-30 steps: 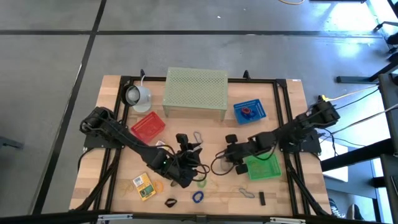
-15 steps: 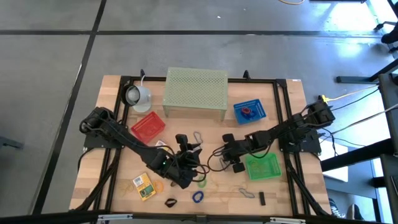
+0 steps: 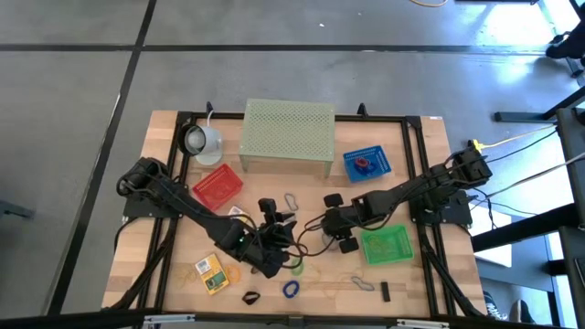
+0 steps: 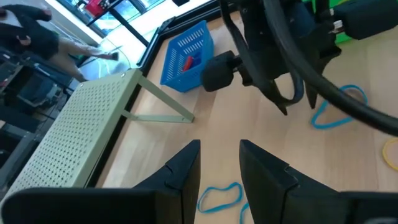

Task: Pick & Place Office Desk Supplies
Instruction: Put the blue rubber band into the green bin

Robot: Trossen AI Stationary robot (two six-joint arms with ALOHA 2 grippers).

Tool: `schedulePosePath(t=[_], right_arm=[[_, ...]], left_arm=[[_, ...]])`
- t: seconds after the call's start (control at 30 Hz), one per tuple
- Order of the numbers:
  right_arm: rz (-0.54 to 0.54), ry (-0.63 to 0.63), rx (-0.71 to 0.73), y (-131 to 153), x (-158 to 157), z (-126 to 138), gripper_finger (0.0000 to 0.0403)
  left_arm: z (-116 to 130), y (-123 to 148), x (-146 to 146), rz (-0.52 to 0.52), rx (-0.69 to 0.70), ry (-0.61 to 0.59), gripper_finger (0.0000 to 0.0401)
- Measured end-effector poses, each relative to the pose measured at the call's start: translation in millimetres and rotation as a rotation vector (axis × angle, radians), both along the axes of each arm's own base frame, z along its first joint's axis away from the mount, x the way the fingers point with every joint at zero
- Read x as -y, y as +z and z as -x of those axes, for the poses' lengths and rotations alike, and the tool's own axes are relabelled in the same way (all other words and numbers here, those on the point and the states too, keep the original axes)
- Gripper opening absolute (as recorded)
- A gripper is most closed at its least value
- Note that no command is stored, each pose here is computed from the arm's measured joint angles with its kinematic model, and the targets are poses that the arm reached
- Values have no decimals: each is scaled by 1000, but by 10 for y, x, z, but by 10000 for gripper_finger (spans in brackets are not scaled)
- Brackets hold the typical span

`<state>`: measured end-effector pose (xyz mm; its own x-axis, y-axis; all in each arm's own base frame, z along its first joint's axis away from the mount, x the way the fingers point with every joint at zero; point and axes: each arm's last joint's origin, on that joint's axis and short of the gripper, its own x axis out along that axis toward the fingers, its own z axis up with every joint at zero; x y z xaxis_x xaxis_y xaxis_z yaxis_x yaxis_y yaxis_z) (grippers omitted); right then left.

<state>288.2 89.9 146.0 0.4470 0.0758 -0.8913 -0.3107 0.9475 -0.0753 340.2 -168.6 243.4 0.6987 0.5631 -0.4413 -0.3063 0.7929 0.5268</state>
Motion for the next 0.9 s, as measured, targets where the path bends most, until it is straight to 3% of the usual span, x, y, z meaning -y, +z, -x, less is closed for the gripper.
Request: schedulePosePath(t=[0.5, 0.9], right_arm=[[-23, -40, -48, -263, -59, -76, 151], [-47, -60, 19, -18, -58, -44, 151]], left_arm=[[0, -5, 8, 17, -10, -15, 104], [0, -5, 8, 17, -11, -16, 104]])
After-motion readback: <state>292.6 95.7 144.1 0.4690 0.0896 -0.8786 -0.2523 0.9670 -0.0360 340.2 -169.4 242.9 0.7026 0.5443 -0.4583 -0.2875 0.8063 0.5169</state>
